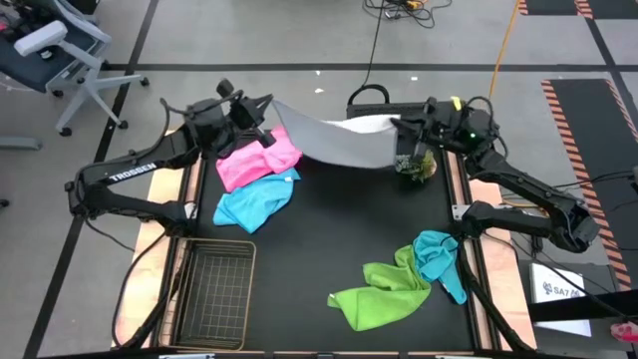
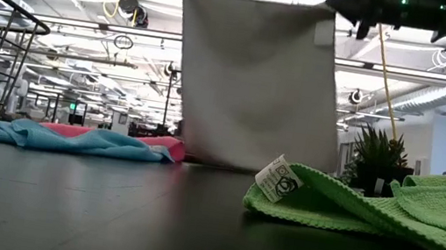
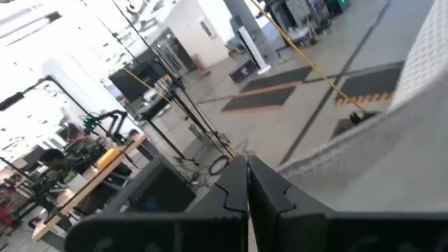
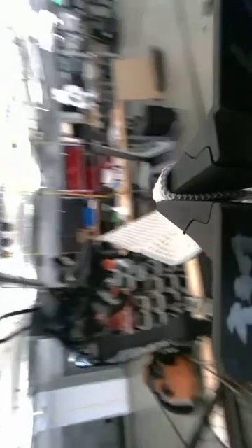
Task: Fold microfiber towels
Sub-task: Fold the gray microfiber cloth
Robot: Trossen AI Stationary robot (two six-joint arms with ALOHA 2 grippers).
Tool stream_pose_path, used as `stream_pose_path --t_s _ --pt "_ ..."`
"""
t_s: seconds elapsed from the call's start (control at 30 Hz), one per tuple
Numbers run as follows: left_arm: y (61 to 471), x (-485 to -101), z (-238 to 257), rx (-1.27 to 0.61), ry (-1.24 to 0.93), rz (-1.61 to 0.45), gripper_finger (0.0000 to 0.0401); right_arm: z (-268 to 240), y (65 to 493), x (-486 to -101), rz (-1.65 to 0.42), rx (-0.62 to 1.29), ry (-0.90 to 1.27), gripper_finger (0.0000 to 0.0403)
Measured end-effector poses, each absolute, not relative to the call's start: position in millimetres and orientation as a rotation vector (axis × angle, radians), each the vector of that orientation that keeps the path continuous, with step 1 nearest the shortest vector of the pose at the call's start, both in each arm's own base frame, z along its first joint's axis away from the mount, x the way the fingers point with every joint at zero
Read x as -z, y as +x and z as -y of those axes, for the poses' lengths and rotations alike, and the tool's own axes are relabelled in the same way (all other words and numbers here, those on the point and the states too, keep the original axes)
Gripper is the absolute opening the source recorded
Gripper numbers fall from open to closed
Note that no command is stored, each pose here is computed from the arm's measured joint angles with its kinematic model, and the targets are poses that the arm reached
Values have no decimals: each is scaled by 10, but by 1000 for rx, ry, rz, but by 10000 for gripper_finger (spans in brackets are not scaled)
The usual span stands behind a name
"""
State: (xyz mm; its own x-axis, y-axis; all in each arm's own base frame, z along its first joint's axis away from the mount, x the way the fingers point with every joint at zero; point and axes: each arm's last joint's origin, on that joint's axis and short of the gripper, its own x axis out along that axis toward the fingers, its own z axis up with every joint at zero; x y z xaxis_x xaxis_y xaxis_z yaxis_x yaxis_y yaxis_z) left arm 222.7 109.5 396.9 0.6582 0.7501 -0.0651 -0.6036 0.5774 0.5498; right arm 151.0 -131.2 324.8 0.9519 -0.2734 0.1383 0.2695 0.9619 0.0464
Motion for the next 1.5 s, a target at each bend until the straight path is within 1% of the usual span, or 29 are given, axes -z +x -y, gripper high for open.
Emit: stream_pose_path --t_s 0.1,0.2,0.43,0.6,0.73,0.87,0.93,1.03,1.1,1.17,1.27,1.4,1.5 --pt "2217 -3882 -1089 -784 475 -380 0 1319 1519 -3157 65 279 79 0" --pt "2213 -3781 -1052 -754 416 -459 0 1316 1523 -3116 32 274 123 0" --pt "2256 -3662 -842 -673 293 -520 0 1163 1615 -3066 -22 56 279 0" --pt "2283 -3558 -579 -585 191 -579 0 964 1723 -2925 -164 -34 381 0" --pt "2310 -3454 -350 -517 124 -627 0 748 1798 -2733 -300 -90 455 0" --pt "2360 -3273 -134 -455 96 -662 0 515 1850 -2515 -386 -174 530 0" --pt "2427 -3166 -45 -460 87 -672 0 391 1861 -2390 -434 -200 567 0" --pt "2496 -2936 102 -456 98 -740 0 202 1851 -2195 -521 -215 627 0" --pt "2572 -2848 198 -438 88 -734 0 79 1825 -2065 -582 -228 664 0" --pt "2617 -2706 284 -426 92 -790 0 -37 1795 -1946 -626 -237 694 0" --pt "2729 -2552 381 -412 97 -825 0 -174 1756 -1806 -615 -262 740 0" --pt "2857 -2421 457 -399 104 -829 0 -306 1692 -1679 -506 -326 772 0" --pt "2918 -2342 488 -405 82 -826 0 -360 1629 -1602 -430 -331 781 0"
